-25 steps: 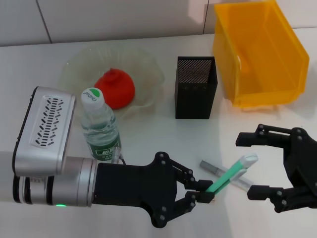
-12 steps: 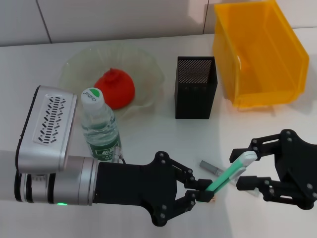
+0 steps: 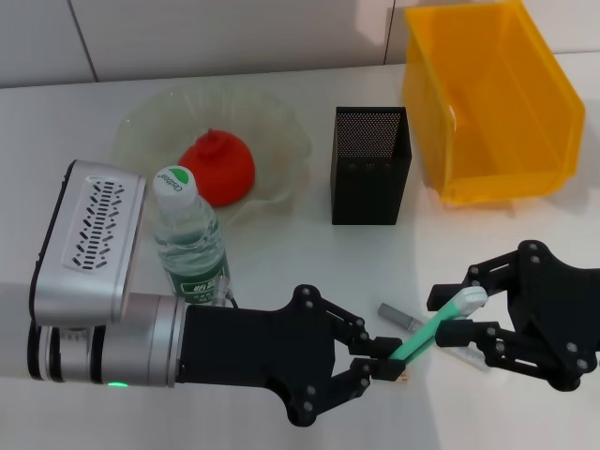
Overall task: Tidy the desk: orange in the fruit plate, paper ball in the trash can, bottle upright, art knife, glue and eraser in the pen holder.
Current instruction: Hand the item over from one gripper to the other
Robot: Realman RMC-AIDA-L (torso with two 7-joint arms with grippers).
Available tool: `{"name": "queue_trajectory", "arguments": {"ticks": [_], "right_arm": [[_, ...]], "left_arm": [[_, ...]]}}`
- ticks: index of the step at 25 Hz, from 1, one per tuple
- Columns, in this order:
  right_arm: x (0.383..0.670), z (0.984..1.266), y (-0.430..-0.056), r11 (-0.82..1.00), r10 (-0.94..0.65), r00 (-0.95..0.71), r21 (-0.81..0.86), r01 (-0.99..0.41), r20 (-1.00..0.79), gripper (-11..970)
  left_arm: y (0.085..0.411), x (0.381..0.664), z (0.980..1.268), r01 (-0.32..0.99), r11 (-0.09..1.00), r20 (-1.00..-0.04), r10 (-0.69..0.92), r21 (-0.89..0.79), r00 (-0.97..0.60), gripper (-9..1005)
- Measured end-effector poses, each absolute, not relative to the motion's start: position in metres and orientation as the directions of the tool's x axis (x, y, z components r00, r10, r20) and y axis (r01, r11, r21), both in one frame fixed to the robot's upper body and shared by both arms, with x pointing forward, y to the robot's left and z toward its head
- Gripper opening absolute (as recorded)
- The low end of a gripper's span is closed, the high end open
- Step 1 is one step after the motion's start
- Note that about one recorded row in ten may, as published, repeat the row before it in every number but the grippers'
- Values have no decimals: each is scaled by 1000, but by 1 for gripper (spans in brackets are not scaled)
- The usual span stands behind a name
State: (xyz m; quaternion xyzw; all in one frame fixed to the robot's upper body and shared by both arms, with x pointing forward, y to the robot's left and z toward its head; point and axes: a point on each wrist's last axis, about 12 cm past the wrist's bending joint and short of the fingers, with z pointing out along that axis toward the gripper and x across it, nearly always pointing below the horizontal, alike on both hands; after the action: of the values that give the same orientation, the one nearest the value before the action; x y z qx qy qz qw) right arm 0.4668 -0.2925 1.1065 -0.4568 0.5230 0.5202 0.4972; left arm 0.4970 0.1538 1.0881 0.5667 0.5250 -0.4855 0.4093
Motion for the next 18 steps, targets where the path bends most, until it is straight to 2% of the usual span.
{"name": "queue_trajectory", "arguments": {"ticks": [3, 6, 18], "right_arm": [[467, 1106, -291, 46, 39, -82, 83, -995, -996, 299], [467, 1104, -289, 55, 38, -62, 64, -996, -997, 183], [464, 1101, -290, 79, 64, -45, 50, -996, -997, 172]], "left_arm": [[154, 497, 1088, 992, -115, -980, 199, -48, -24, 122], [154, 496, 1087, 992, -116, -980, 199, -43, -20, 123], [153, 499, 1084, 995, -81, -980, 196, -50, -34, 127]]}}
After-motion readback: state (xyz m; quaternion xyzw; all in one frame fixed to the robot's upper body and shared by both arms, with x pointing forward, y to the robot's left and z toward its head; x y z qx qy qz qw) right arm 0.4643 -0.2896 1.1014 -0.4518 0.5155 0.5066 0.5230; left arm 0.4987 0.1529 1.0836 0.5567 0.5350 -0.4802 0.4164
